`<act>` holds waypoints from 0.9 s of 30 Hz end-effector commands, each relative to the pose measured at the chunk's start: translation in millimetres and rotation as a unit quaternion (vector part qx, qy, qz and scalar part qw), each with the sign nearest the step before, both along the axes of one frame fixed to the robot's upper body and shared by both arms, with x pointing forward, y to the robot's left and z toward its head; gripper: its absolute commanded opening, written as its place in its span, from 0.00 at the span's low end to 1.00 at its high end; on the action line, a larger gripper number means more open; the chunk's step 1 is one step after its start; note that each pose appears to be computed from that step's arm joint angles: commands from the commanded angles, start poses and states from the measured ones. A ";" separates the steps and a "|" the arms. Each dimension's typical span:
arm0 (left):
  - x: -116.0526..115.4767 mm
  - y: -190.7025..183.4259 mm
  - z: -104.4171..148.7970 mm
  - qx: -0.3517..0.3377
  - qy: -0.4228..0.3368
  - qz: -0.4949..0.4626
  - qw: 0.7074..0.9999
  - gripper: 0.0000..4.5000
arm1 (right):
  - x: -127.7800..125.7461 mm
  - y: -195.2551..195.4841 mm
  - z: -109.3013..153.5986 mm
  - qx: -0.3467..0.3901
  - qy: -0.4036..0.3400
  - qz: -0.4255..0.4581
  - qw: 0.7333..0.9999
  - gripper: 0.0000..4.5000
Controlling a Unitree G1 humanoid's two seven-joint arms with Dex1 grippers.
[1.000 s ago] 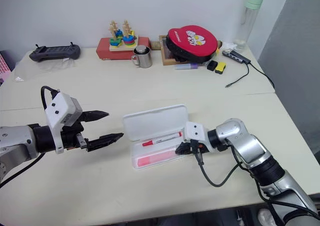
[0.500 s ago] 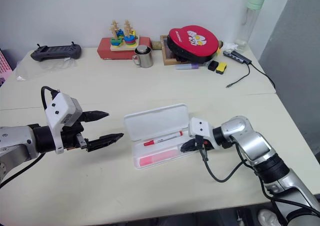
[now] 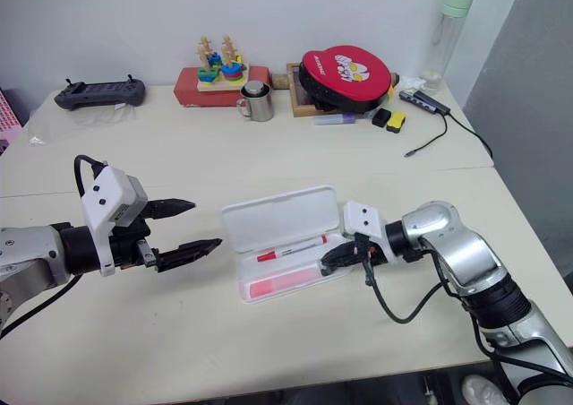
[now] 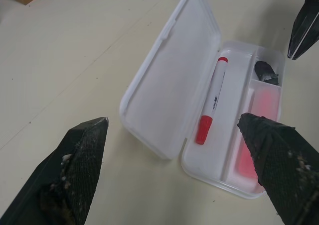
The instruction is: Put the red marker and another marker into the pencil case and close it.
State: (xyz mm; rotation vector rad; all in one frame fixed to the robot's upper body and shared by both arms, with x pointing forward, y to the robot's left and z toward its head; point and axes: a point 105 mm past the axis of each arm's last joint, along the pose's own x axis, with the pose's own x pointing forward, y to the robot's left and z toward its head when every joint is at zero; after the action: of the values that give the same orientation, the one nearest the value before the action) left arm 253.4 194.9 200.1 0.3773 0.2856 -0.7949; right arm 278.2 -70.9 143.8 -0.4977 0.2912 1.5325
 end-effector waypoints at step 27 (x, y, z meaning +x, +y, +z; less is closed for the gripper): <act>111.5 31.8 -10.0 -0.001 -0.050 0.046 0.998 0.85 | 23.3 -9.2 50.3 0.053 -0.088 -0.067 0.992 0.00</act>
State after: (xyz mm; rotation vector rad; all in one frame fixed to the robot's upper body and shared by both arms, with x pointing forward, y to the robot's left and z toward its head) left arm 364.0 227.1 182.3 0.3659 0.2346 -0.6704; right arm 304.3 -78.3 181.6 -0.4917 0.1590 1.3649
